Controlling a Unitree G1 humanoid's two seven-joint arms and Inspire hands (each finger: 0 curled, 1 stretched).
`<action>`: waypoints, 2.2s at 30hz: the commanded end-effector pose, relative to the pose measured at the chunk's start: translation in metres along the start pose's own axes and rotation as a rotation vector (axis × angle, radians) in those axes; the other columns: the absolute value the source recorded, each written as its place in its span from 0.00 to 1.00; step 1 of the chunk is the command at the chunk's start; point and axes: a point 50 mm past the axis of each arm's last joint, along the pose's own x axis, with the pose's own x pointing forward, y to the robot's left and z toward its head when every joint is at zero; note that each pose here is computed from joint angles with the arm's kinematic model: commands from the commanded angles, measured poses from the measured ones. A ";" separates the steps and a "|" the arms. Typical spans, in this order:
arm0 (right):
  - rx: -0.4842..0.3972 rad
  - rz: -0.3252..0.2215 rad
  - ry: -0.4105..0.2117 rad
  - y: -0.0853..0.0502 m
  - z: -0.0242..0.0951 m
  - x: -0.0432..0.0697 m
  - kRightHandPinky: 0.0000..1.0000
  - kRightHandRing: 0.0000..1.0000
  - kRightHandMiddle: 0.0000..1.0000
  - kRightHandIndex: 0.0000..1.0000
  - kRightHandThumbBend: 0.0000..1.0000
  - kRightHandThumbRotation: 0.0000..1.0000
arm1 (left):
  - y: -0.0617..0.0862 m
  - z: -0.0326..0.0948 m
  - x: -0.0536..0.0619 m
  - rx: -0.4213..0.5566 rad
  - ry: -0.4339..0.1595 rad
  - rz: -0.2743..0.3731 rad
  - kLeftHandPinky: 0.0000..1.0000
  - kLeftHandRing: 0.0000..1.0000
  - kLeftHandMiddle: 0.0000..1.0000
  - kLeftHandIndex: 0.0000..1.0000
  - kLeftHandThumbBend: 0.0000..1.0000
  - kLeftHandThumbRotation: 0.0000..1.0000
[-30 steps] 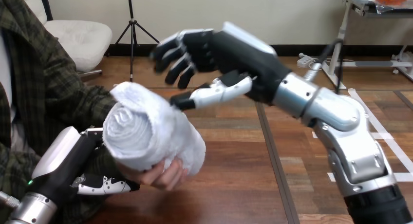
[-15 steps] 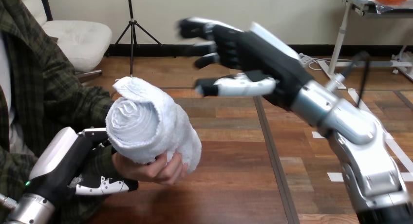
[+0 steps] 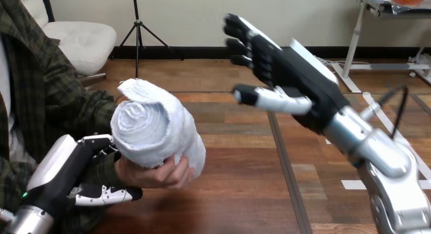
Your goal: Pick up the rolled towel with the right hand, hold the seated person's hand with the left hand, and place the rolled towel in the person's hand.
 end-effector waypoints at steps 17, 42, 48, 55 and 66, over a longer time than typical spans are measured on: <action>0.050 -0.089 -0.012 0.002 0.000 -0.043 0.99 1.00 1.00 1.00 1.00 0.54 | -0.013 -0.001 -0.003 -0.011 -0.039 -0.017 0.89 0.96 0.97 0.98 1.00 0.59; 0.134 -0.128 0.120 0.019 -0.045 -0.080 0.98 1.00 1.00 1.00 1.00 0.54 | -0.026 0.009 -0.001 -0.051 -0.114 0.051 0.99 1.00 1.00 1.00 1.00 0.80; 0.144 -0.140 0.142 0.023 -0.056 -0.088 0.97 1.00 1.00 1.00 1.00 0.55 | -0.030 0.014 0.000 -0.057 -0.156 0.079 1.00 1.00 1.00 1.00 1.00 0.82; 0.156 -0.155 0.180 0.029 -0.068 -0.098 0.95 1.00 1.00 1.00 1.00 0.55 | -0.039 0.020 0.002 -0.089 -0.206 0.112 1.00 1.00 1.00 1.00 1.00 0.84; 0.189 -0.178 0.204 0.036 -0.078 -0.106 0.97 1.00 1.00 1.00 1.00 0.54 | -0.050 0.029 0.005 -0.145 -0.267 0.151 1.00 1.00 1.00 1.00 1.00 0.82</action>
